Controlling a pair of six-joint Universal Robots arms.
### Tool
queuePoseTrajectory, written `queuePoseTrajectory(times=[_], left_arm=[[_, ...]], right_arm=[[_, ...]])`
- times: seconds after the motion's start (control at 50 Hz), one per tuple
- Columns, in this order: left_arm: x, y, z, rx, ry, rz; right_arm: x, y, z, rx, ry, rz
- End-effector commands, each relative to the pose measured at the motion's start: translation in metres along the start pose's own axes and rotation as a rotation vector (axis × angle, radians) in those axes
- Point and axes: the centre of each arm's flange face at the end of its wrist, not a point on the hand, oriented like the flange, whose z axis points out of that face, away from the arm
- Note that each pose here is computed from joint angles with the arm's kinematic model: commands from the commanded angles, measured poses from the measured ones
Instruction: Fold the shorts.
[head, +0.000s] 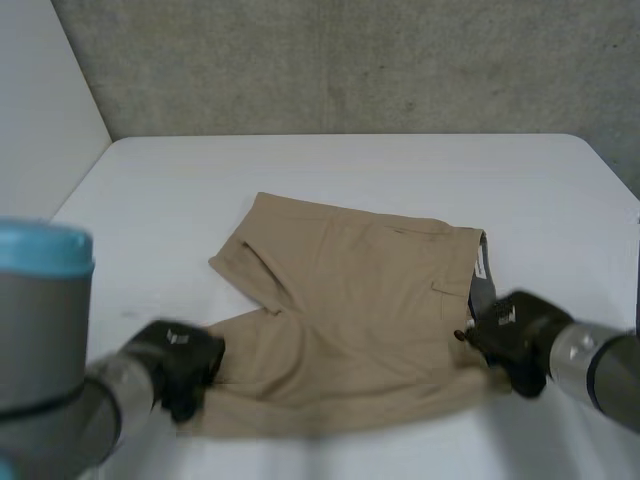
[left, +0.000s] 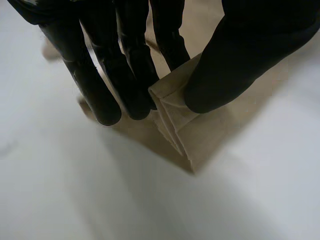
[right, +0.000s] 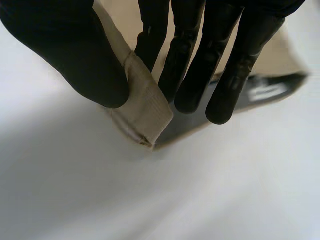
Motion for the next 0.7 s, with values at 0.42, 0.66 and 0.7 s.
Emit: queuePoseTrajectory(times=[0.42, 0.66, 0.7], left_arm=[[-0.038, -0.116, 0.134, 0.299, -0.165, 0.012], [-0.051, -0.137, 0.159, 0.476, -0.247, 0.027], [-0.053, -0.142, 0.168, 0.53, -0.274, 0.038]], right_arm=[[0.063, -0.055, 0.098, 0.212, 0.258, 0.186], [0.08, -0.066, 0.116, 0.303, 0.345, 0.188], [0.082, -0.068, 0.12, 0.324, 0.371, 0.186]])
